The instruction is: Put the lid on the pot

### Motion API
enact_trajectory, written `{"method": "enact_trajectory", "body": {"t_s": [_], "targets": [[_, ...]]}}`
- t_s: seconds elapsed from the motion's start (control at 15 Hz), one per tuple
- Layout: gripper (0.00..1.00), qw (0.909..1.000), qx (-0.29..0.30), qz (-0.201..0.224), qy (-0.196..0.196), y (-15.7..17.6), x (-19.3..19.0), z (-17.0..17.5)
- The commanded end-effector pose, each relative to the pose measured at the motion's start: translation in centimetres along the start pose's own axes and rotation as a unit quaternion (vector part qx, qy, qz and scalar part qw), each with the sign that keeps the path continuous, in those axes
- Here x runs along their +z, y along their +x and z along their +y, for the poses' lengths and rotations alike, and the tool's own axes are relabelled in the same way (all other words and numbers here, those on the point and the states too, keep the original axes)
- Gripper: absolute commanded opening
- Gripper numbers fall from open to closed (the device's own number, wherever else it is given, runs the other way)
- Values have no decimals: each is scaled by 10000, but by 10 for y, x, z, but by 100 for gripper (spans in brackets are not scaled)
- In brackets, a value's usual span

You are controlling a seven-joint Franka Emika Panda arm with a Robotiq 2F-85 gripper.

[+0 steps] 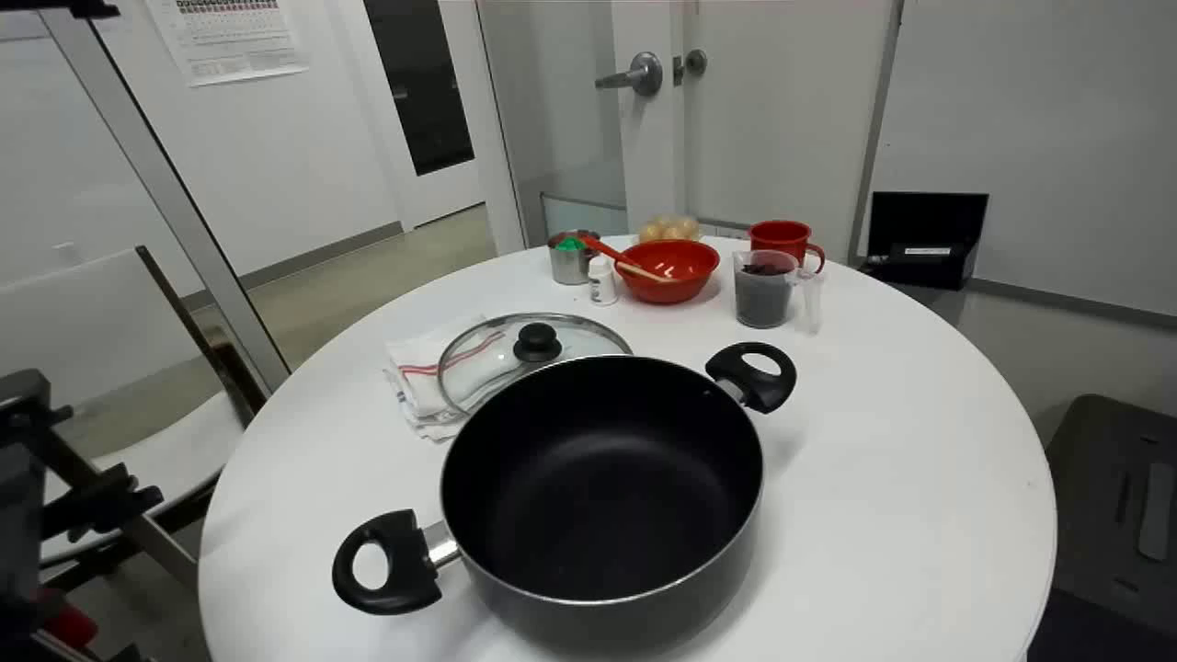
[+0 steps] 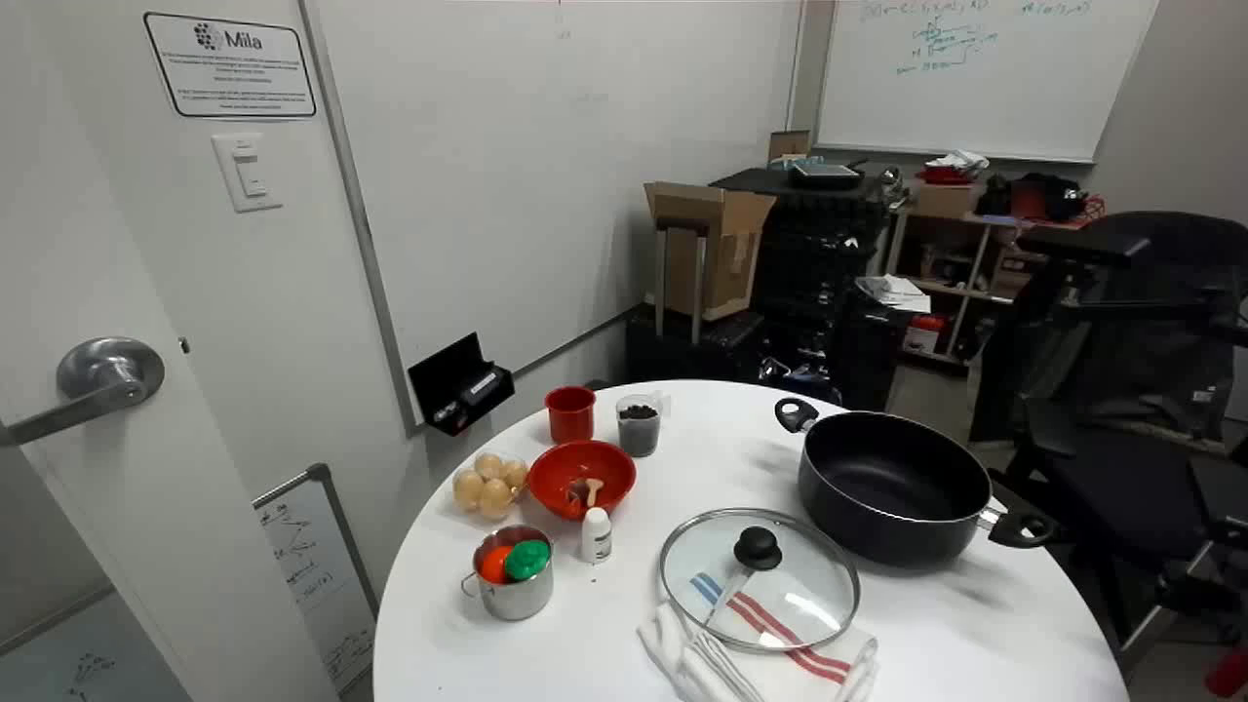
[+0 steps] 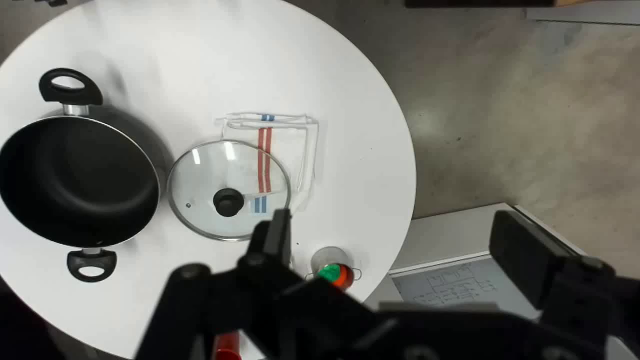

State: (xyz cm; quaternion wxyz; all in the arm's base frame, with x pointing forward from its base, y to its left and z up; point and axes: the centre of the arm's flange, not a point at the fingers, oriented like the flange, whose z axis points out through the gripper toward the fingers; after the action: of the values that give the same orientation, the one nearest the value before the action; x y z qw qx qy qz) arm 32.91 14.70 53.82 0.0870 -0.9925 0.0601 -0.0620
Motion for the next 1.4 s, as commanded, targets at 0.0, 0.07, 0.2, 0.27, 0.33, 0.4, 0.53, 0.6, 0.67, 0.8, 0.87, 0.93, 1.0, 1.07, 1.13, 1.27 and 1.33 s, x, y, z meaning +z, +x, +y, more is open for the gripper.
{"method": "enact_trajectory", "body": {"t_s": [0.0,0.07,0.2,0.27,0.33,0.4,0.53,0.6,0.67,0.8,0.87,0.93,1.0,1.07,1.13,1.27,1.33], "targets": [[100,10000,-1,4,2,0,0,0],[100,10000,-2,7,3,0,-1,0],[100,10000,-2,7,3,0,-1,0],[100,10000,-2,7,3,0,-1,0],[100,10000,-2,7,3,0,-1,0],[100,10000,-2,7,3,0,-1,0],[100,10000,-2,7,3,0,-1,0],[100,10000,-2,7,3,0,-1,0],[100,10000,11,-38,-9,4,2,0],[100,9998,131,-133,-98,16,10,0],[100,9995,212,-198,-151,24,17,2],[100,9989,327,-242,-222,32,25,3],[100,9981,430,-329,-304,42,35,5],[100,9971,517,-410,-375,49,44,7],[100,9957,641,-467,-471,58,56,10],[100,9928,839,-547,-654,73,77,13],[100,9913,927,-586,-724,80,87,14]]}}
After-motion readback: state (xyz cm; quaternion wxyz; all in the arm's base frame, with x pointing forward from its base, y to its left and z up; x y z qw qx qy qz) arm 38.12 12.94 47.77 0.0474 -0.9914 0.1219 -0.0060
